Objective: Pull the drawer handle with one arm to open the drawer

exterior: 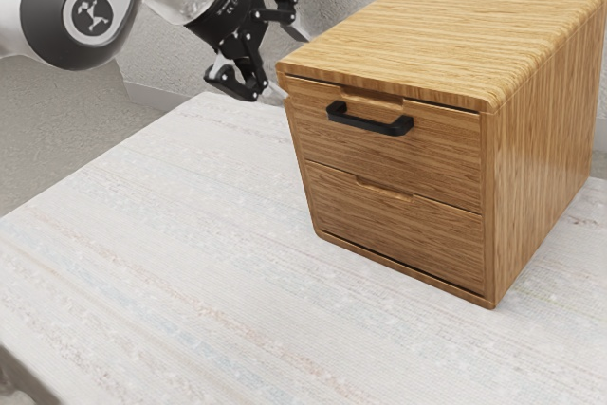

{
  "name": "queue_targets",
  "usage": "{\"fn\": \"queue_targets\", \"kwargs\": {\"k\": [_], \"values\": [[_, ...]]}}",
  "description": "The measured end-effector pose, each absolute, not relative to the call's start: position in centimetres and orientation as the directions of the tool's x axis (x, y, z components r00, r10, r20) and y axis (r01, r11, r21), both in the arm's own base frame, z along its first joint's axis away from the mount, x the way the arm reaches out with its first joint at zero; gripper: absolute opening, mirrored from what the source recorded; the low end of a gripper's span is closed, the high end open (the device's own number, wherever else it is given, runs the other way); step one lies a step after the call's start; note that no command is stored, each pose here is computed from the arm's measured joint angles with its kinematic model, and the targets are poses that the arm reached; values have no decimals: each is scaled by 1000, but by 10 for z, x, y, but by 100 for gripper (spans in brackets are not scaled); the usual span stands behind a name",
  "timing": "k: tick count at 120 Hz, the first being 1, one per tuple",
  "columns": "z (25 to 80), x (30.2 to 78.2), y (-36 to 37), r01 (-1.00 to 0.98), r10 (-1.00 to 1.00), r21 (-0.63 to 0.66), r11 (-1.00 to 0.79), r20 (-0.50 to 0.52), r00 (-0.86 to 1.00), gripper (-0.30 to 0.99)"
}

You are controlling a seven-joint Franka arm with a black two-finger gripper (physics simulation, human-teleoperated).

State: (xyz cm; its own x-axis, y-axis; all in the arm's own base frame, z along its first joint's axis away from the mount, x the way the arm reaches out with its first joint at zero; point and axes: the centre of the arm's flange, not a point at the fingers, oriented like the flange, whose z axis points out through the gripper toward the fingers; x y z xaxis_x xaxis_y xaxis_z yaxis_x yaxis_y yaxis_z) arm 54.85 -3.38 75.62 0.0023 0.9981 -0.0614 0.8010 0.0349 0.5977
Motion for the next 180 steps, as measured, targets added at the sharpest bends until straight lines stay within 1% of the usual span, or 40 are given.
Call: {"fn": "queue_targets", "kwargs": {"k": [19,48,70,99,157,180], "values": [[735,555,-30,804,999,594,17,-46,13,42],[719,569,-50,802,998,597,-32,-29,61,39],[701,581,-67,811,995,583,-47,-48,91,37],[690,590,-63,817,995,575,-43,-51,88,29],[663,608,-63,835,995,548,-44,-54,88,22],[661,608,-71,836,993,546,-53,-63,104,11]]}}
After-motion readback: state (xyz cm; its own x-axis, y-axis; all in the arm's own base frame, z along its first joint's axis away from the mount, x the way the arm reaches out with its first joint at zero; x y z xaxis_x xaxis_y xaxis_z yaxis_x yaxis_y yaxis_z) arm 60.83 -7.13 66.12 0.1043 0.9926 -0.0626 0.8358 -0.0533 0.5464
